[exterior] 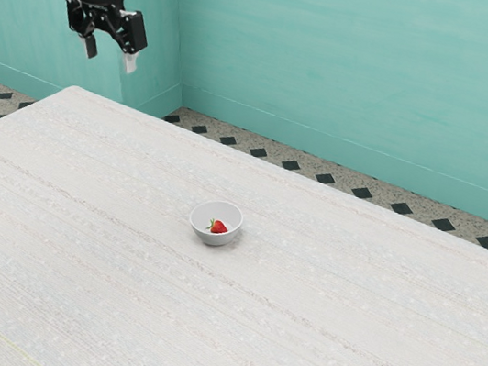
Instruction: Take strawberry from the bowl
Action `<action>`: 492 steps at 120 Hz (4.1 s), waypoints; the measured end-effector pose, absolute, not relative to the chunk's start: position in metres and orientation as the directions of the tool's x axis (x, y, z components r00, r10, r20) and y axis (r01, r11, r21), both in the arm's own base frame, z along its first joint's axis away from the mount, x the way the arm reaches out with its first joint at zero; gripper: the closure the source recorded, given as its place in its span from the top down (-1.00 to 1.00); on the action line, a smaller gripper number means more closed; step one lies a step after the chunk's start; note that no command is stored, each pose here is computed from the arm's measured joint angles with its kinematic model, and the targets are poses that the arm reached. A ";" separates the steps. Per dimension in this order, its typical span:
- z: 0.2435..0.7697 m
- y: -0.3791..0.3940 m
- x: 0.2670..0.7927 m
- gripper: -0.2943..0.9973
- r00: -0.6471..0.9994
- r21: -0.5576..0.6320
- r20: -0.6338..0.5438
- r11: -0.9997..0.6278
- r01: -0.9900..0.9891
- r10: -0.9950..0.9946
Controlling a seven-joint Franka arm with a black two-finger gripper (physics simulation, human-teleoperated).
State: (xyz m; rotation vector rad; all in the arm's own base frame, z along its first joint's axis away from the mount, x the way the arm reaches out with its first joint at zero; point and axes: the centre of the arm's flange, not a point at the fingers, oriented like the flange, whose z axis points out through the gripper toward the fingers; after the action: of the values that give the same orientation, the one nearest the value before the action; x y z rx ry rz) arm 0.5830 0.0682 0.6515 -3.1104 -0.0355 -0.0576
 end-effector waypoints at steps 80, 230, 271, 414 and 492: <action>0.507 0.056 0.553 0.52 0.993 -0.012 -0.048 -0.994 0.110 0.111; 0.357 0.006 0.671 0.48 0.324 0.024 -0.029 -0.323 0.946 0.946; 0.331 -0.021 0.704 0.30 0.201 0.022 -0.027 -0.200 0.979 0.979; 0.278 -0.042 0.728 -0.06 0.062 -0.001 -0.024 -0.062 0.998 0.998; 0.265 -0.039 0.729 -0.17 0.044 -0.002 -0.020 -0.044 0.999 0.999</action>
State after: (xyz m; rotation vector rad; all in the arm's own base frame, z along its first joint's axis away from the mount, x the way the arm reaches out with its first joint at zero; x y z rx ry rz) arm 0.7295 -0.0393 0.2647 -2.2781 -2.1809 0.0251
